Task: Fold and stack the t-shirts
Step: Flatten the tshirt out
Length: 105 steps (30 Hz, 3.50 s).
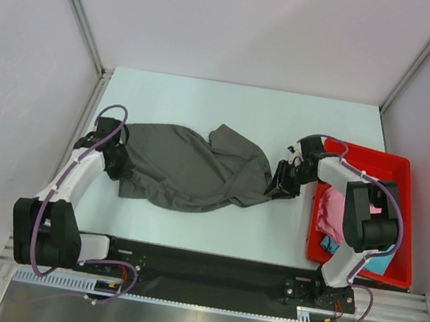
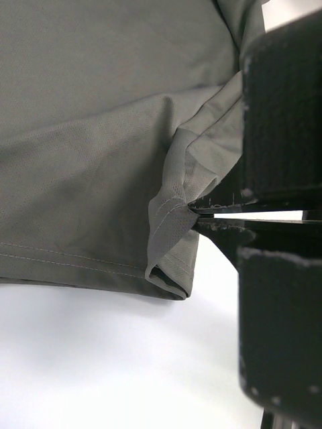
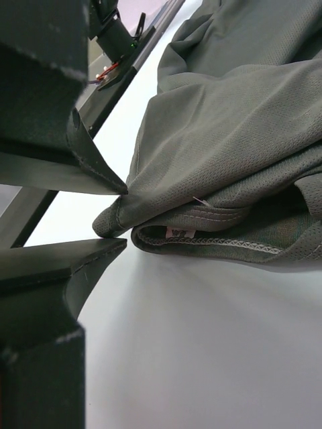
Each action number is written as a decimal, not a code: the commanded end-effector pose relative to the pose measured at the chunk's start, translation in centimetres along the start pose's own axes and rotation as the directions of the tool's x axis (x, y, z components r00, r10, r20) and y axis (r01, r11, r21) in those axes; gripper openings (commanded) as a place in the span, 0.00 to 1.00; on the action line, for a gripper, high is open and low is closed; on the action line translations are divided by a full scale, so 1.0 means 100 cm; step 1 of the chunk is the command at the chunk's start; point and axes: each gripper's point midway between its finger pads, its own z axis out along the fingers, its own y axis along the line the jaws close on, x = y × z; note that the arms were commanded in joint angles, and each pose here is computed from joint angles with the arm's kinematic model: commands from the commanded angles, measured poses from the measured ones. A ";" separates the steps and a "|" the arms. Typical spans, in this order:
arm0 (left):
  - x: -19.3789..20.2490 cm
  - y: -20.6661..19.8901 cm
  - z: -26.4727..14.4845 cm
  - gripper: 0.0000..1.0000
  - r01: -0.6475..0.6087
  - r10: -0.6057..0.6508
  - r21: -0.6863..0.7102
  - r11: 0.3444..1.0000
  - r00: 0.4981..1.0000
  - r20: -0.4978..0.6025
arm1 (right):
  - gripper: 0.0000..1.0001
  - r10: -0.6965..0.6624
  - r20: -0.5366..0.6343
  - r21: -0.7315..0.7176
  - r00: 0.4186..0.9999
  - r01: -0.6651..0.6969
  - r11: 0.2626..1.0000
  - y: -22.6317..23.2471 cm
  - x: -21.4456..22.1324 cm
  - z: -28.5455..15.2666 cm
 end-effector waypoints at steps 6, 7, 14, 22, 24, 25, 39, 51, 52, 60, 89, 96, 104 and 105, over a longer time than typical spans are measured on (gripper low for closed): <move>0.000 -0.005 -0.008 0.00 -0.007 0.006 0.046 0.999 1.000 0.018 | 0.17 -0.015 0.031 -0.038 0.999 0.017 0.999 0.011 -0.014 -0.001; 0.000 -0.004 -0.010 0.00 -0.005 0.005 0.044 0.999 1.000 0.017 | 0.00 -0.017 0.044 -0.028 0.999 0.019 0.999 0.012 -0.017 -0.003; -0.014 0.007 -0.043 0.00 0.036 -0.035 -0.006 0.999 0.992 0.123 | 0.00 0.095 0.319 -0.016 0.943 -0.095 0.995 0.062 -0.072 -0.090; -0.078 -0.027 -0.112 0.00 0.084 -0.128 0.139 0.987 0.930 0.346 | 0.00 0.341 0.525 -0.386 0.780 -0.138 0.912 0.139 -0.157 -0.187; -0.095 -0.035 -0.133 0.00 0.088 -0.157 0.185 0.979 0.902 0.402 | 0.00 0.361 0.568 -0.434 0.740 -0.103 0.895 0.153 -0.165 -0.213; -0.103 -0.039 -0.141 0.00 0.086 -0.166 0.202 0.976 0.890 0.424 | 0.00 0.353 0.608 -0.458 0.711 -0.050 0.888 0.165 -0.173 -0.232; -0.185 -0.129 -0.343 0.00 -0.342 -0.175 0.485 0.805 0.644 0.745 | 0.00 0.258 0.874 -0.443 0.412 0.456 0.772 0.273 -0.164 -0.418; -0.158 -0.125 -0.471 0.00 -0.499 -0.283 0.519 0.694 0.474 0.834 | 0.00 0.157 0.987 -0.118 0.012 0.717 0.687 0.329 -0.050 -0.563; -0.149 -0.117 -0.484 0.00 -0.507 -0.301 0.514 0.692 0.445 0.843 | 0.00 0.167 0.986 -0.108 -0.013 0.712 0.693 0.328 -0.042 -0.570; -0.142 -0.109 -0.448 0.00 -0.438 -0.269 0.517 0.735 0.511 0.816 | 0.00 0.151 0.988 -0.124 0.020 0.678 0.724 0.319 -0.039 -0.560; -0.180 -0.132 -0.391 0.00 -0.410 -0.173 0.472 0.780 0.584 0.793 | 0.00 0.091 0.987 -0.154 0.135 0.592 0.791 0.300 -0.107 -0.509; -0.143 -0.106 -0.427 0.00 -0.429 -0.209 0.466 0.774 0.521 0.828 | 0.00 0.079 0.994 -0.106 0.070 0.620 0.777 0.302 -0.042 -0.537; -0.111 -0.062 -0.484 0.00 -0.436 -0.243 0.401 0.806 0.374 0.895 | 0.00 0.110 0.994 -0.085 0.004 0.667 0.740 0.309 0.021 -0.567; -0.109 -0.059 -0.488 0.00 -0.439 -0.245 0.399 0.805 0.366 0.898 | 0.00 0.119 0.993 -0.092 0.006 0.671 0.735 0.311 0.024 -0.569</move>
